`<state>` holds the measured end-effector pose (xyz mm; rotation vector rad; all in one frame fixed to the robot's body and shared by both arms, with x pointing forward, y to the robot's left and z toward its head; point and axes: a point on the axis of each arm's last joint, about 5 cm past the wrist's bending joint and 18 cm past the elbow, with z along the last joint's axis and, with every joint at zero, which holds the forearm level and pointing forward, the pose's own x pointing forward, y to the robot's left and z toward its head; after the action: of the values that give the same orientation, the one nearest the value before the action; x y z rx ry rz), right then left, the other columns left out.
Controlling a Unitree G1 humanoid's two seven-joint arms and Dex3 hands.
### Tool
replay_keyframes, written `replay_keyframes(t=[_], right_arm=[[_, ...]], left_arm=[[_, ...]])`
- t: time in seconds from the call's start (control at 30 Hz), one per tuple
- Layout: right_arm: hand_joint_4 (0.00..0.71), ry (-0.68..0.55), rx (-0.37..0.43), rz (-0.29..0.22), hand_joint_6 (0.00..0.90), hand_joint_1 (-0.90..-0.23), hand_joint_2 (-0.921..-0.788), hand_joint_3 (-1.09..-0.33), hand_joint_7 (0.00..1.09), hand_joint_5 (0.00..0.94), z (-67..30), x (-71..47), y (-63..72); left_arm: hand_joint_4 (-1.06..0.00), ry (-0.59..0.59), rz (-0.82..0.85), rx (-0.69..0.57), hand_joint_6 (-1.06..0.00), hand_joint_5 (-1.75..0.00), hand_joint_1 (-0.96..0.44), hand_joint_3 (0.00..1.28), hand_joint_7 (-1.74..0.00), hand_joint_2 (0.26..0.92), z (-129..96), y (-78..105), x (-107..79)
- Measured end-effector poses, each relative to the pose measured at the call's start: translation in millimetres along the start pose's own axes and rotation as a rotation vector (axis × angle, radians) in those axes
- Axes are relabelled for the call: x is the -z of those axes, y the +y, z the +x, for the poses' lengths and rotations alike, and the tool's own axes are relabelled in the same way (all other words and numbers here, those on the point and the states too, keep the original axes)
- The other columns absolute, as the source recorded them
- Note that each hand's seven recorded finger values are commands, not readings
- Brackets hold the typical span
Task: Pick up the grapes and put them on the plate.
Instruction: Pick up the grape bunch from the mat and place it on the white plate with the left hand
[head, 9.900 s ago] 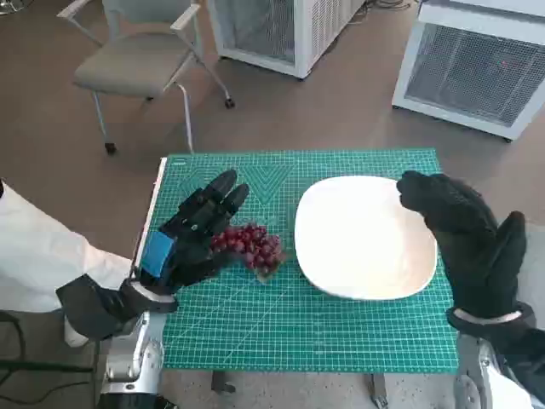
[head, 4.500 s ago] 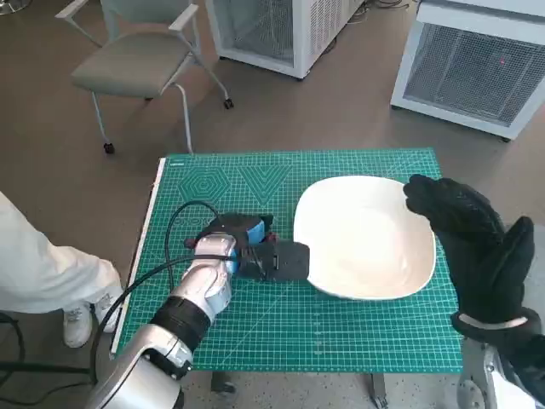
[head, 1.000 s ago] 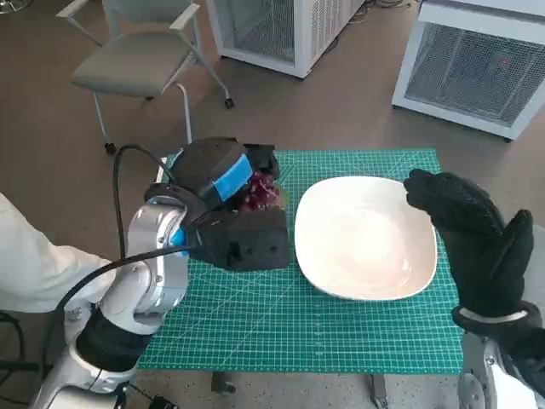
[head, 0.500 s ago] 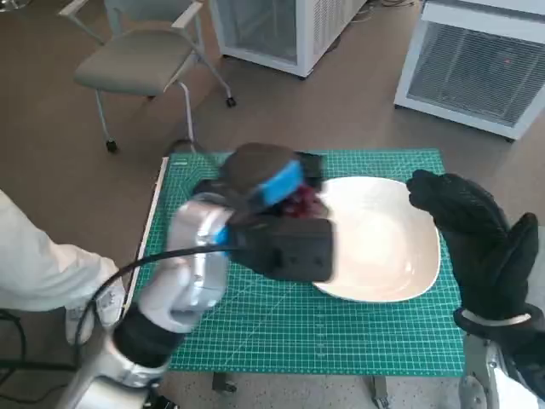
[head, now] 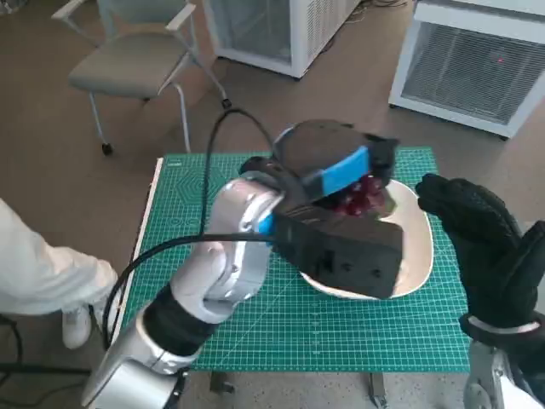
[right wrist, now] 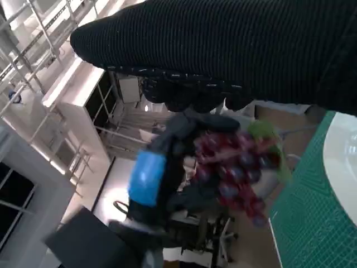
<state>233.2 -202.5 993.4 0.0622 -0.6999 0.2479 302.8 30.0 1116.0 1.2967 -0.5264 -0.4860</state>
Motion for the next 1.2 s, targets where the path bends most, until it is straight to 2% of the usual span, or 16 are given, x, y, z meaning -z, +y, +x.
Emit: replay_keyframes(t=[0.17, 0.3, 0.5, 0.67, 0.77, 0.9, 1.0, 1.03, 1.1, 1.13, 1.17, 1.2], right_arm=[[0.401, 0.003, 0.014, -0.003, 0.184, -0.5, -0.921, -0.565, 0.91, 0.555, -2.6, -1.4, -0.3], [0.403, 0.004, 0.027, -0.008, 0.185, -0.501, -0.921, -0.564, 0.91, 0.552, -4.1, -1.9, -0.6], [0.409, 0.004, 0.043, -0.011, 0.192, -0.501, -0.921, -0.563, 0.91, 0.547, -4.6, -2.1, -0.4], [0.412, 0.004, 0.05, -0.006, 0.194, -0.501, -0.921, -0.563, 0.91, 0.543, -4.6, -1.6, 0.8], [0.414, 0.004, 0.049, -0.003, 0.194, -0.501, -0.921, -0.563, 0.91, 0.54, -4.4, -1.2, 1.6], [0.415, 0.005, 0.048, -0.002, 0.194, -0.501, -0.921, -0.563, 0.91, 0.537, -4.3, -1.1, 2.0], [0.416, 0.005, 0.048, -0.002, 0.194, -0.501, -0.921, -0.563, 0.91, 0.535, -4.3, -1.0, 2.0], [0.416, 0.005, 0.048, -0.002, 0.194, -0.501, -0.921, -0.564, 0.91, 0.535, -4.3, -1.0, 2.0], [0.417, 0.005, 0.048, -0.002, 0.194, -0.501, -0.921, -0.564, 0.91, 0.534, -4.3, -1.0, 2.0], [0.417, 0.005, 0.048, -0.002, 0.194, -0.501, -0.921, -0.564, 0.91, 0.533, -4.3, -1.0, 2.0], [0.418, 0.005, 0.048, -0.001, 0.194, -0.501, -0.921, -0.564, 0.91, 0.532, -4.3, -1.0, 2.0], [0.418, 0.005, 0.048, -0.001, 0.194, -0.501, -0.921, -0.564, 0.91, 0.532, -4.3, -1.0, 2.0]], left_arm=[[-0.6, -0.005, -0.018, 0.03, -0.69, -1.51, 0.01, 0.57, -1.01, 0.66, 7, -7.1, 0.4], [-0.62, 0.004, -0.027, 0.052, -0.68, -1.46, 0.0, 0.54, -1.04, 0.67, 11, -13.3, 3.1], [-0.64, 0.019, -0.03, 0.073, -0.62, -1.36, 0.0, 0.41, -1.13, 0.749, 14, -19.4, 6.3], [-0.64, 0.025, -0.036, 0.083, -0.61, -1.36, 0.0, 0.37, -1.12, 0.774, 15, -22.0, 6.8], [-0.61, 0.029, -0.038, 0.085, -0.63, -1.42, 0.0, 0.39, -1.07, 0.768, 16, -23.2, 7.3], [-0.56, 0.027, -0.04, 0.077, -0.63, -1.53, 0.0, 0.5, -1.06, 0.726, 16, -24.5, 7.8], [-0.52, 0.016, -0.046, 0.07, -0.56, -1.51, 0.02, 0.53, -1.17, 0.731, 17, -25.4, 7.7], [-0.51, 0.012, -0.051, 0.072, -0.52, -1.5, 0.07, 0.54, -1.13, 0.731, 17, -25.7, 7.7], [-0.5, 0.005, -0.065, 0.088, -0.44, -1.49, 0.19, 0.54, -0.83, 0.741, 17, -26.5, 7.8], [-0.48, 0.003, -0.072, 0.1, -0.41, -1.43, 0.19, 0.51, -0.64, 0.749, 17, -26.8, 7.8], [-0.44, 0.002, -0.076, 0.116, -0.38, -1.32, 0.13, 0.43, -0.48, 0.769, 18, -27.2, 7.9], [-0.37, 0.004, -0.079, 0.134, -0.35, -1.11, 0.03, 0.35, -0.36, 0.786, 18, -27.6, 7.9]])
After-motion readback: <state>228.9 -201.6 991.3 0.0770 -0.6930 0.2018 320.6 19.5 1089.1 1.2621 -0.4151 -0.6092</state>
